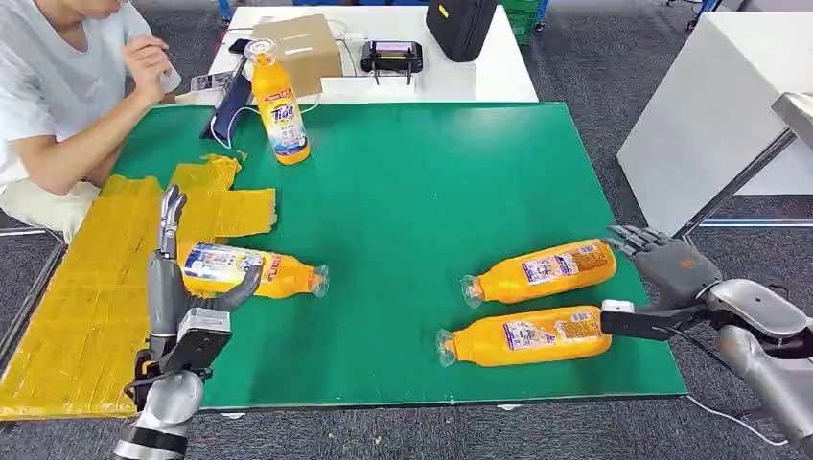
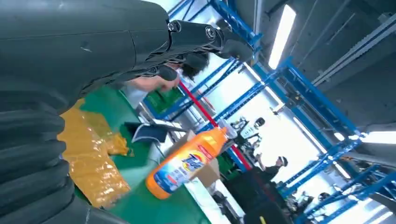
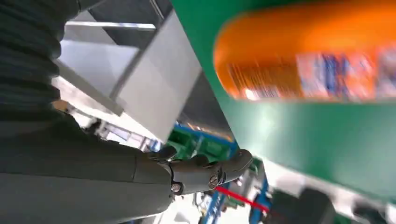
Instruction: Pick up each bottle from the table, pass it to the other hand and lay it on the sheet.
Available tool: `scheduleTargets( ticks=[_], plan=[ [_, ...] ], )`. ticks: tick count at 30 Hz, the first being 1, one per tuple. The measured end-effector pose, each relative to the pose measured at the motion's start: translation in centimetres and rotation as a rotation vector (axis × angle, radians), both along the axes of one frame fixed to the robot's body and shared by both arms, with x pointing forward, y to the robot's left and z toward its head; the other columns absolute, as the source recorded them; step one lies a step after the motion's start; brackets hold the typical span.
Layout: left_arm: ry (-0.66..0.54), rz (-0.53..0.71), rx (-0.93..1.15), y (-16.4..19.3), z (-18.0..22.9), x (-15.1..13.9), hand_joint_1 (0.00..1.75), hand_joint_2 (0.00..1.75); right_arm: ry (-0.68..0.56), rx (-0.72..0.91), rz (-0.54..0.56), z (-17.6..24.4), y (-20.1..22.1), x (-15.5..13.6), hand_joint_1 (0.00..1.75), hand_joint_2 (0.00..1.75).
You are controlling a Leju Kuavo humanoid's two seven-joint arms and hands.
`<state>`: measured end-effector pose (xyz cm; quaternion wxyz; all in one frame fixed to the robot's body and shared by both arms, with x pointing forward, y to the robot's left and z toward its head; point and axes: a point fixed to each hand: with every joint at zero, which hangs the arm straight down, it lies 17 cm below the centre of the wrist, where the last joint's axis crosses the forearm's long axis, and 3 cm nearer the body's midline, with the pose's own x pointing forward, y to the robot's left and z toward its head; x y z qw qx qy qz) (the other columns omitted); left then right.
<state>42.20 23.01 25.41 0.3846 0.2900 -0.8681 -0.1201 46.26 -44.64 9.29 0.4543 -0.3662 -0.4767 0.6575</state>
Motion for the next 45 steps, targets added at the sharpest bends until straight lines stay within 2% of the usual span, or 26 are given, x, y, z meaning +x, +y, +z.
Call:
scheduleTargets(
  ticks=[11, 21, 27, 45],
  plan=[
    [-0.021, -0.052, -0.029, -1.6, 1.0, -0.7, 0.00, 1.75, 0.053, -0.017, -0.073, -3.9, -2.1, -1.0, 0.00, 1.75],
    [-0.005, -0.104, -0.058, -3.3, 1.0, -0.8, 0.00, 1.75, -0.102, -0.068, -0.102, -3.9, 1.7, 3.4, 0.00, 1.75],
    [0.004, -0.132, -0.074, -4.2, 1.0, -0.8, 0.00, 1.75, -0.122, -0.058, -0.127, -4.2, 4.4, 5.9, 0.00, 1.75],
    [0.001, -0.138, -0.075, -4.5, 1.2, -0.8, 0.00, 1.75, -0.093, -0.021, -0.140, -5.4, 6.4, 6.7, 0.00, 1.75]
  ],
)
